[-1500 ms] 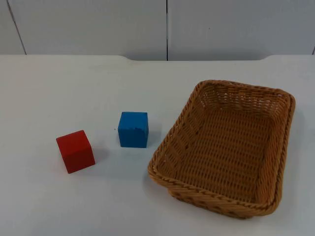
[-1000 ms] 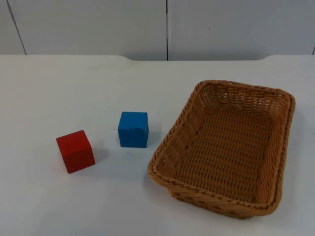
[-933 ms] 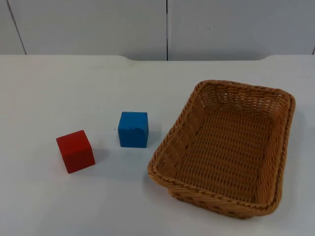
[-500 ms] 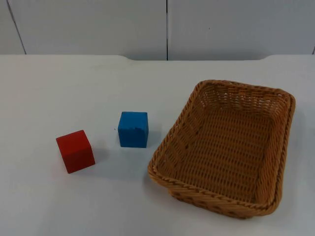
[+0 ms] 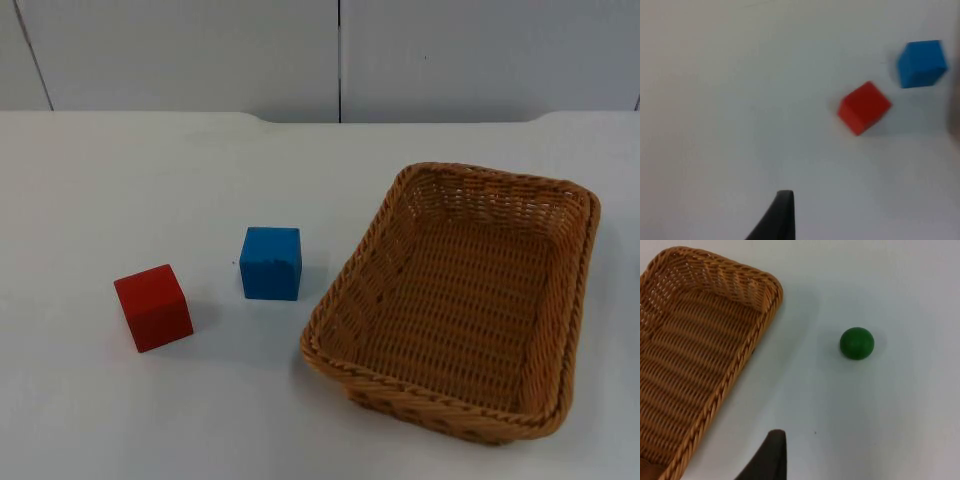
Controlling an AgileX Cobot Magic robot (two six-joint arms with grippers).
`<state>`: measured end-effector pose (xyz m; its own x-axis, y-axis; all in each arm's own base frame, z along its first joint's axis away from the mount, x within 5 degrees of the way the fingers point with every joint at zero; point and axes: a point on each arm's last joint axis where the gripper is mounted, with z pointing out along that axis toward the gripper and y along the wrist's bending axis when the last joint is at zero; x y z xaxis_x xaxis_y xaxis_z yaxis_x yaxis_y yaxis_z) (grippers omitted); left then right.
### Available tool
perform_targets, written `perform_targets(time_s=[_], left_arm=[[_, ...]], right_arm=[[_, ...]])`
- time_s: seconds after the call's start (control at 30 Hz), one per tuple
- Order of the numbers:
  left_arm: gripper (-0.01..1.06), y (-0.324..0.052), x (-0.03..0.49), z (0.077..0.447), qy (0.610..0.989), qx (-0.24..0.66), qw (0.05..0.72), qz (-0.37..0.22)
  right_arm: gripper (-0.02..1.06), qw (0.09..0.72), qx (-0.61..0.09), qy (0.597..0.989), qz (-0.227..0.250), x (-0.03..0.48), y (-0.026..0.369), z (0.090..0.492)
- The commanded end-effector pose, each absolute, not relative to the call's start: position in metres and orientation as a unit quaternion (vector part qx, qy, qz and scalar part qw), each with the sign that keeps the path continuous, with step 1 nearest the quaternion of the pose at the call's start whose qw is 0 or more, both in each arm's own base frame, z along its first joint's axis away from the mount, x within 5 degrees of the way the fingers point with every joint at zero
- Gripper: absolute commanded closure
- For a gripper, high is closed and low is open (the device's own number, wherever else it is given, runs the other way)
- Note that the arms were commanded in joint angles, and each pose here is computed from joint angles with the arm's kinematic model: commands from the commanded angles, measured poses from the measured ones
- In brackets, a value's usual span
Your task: Place all geometric objects except the red cube into the basket.
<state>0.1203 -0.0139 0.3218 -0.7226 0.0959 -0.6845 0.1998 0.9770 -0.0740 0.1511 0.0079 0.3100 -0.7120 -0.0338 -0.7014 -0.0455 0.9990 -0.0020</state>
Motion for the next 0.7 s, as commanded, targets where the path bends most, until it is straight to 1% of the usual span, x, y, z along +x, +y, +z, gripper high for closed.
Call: perform_targets(time_s=[0.0,0.03,0.07,0.13,0.2,0.27,0.3,0.33,0.47,0.5,0.57,0.63,0.67], left_arm=[[0.04,-0.02,0.135,0.326,0.917,0.118,0.369,-0.1],[0.06,-0.022,0.143,0.328,0.915,0.139,0.365,-0.105],[0.06,-0.022,0.143,0.328,0.915,0.139,0.365,-0.105],[0.09,-0.027,0.164,0.327,0.914,0.174,0.345,-0.124],[0.09,-0.033,0.184,0.325,0.909,0.224,0.331,-0.117],[0.09,-0.041,0.207,0.317,0.9,0.289,0.315,-0.086],[0.09,-0.041,0.207,0.317,0.9,0.289,0.315,-0.086],[0.09,-0.044,0.216,0.312,0.896,0.312,0.31,-0.069],[0.09,-0.059,0.257,0.273,0.874,0.405,0.27,0.014],[0.09,-0.059,0.257,0.273,0.874,0.405,0.27,0.014],[0.09,-0.062,0.272,0.249,0.857,0.457,0.235,0.046],[0.09,-0.066,0.286,0.229,0.853,0.473,0.214,0.045],[0.09,-0.066,0.286,0.229,0.853,0.473,0.214,0.045]], right_arm=[[-0.01,0.389,-0.024,0.921,0.005,0.152,0.007,0.314],[-0.01,0.388,-0.024,0.921,0.005,0.152,0.007,0.313],[-0.01,0.388,-0.024,0.921,0.005,0.152,0.007,0.313],[-0.01,0.388,-0.024,0.921,0.005,0.152,0.007,0.313],[-0.01,0.388,-0.024,0.921,0.005,0.152,0.007,0.313],[-0.01,0.389,-0.024,0.921,0.005,0.152,0.007,0.314],[-0.01,0.389,-0.024,0.921,0.005,0.152,0.007,0.314],[-0.01,0.389,-0.024,0.921,0.005,0.152,0.007,0.314],[-0.01,0.389,-0.024,0.921,0.005,0.152,0.007,0.314],[-0.01,0.389,-0.024,0.921,0.005,0.152,0.007,0.314],[-0.01,0.389,-0.024,0.921,0.005,0.152,0.007,0.314],[-0.01,0.388,-0.024,0.921,0.005,0.152,0.007,0.313],[-0.01,0.388,-0.024,0.921,0.005,0.152,0.007,0.313]])
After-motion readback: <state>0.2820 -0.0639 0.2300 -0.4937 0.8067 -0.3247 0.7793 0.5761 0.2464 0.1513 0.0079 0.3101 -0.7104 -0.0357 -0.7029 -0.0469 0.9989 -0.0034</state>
